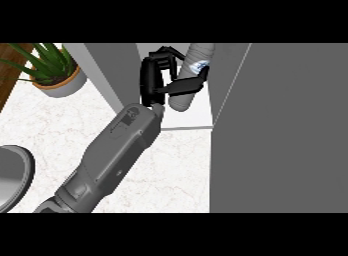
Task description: Pick up the bottled water, place it into the cabinet and close the cabinet
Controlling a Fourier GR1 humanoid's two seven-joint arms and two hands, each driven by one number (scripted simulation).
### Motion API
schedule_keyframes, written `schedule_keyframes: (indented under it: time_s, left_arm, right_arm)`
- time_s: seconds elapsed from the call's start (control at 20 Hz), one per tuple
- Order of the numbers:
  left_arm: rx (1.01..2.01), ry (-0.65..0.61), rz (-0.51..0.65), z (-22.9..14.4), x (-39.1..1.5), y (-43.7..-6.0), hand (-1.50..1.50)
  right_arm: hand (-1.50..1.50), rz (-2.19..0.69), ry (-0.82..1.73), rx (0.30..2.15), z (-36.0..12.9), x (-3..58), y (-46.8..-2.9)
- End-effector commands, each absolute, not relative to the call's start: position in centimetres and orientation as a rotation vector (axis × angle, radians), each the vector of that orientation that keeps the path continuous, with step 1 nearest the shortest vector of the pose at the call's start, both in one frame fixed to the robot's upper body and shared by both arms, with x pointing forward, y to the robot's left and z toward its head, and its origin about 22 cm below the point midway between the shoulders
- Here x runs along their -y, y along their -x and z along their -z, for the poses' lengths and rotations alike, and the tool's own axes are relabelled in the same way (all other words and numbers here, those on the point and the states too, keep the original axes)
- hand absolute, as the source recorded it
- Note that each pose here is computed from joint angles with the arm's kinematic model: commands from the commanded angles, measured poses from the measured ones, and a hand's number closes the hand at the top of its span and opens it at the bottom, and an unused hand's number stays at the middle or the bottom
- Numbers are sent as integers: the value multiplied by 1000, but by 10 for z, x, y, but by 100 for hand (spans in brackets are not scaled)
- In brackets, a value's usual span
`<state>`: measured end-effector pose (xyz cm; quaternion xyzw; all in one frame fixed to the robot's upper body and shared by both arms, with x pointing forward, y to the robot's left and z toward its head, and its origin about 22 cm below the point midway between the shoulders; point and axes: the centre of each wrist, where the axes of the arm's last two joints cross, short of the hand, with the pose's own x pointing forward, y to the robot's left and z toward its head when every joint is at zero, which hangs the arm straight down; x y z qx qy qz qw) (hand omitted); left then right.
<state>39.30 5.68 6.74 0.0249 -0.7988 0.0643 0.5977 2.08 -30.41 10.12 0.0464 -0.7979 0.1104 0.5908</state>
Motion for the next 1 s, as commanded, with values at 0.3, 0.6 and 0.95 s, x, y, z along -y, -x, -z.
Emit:
schedule_keyframes:
  time_s: [0.3, 0.6, 0.95]
  left_arm:
    - [1871, -273, 25, -65, -69, -425, -150]
    - [1853, -329, 65, -72, -82, -439, -150]
    - [1842, -248, 23, -72, -68, -436, -150]
  right_arm:
    - [-150, -225, -156, 1931, -112, 302, -22]
    - [-150, -193, -166, 1935, -105, 299, -31]
    - [-150, -229, -163, 1945, -125, 285, -28]
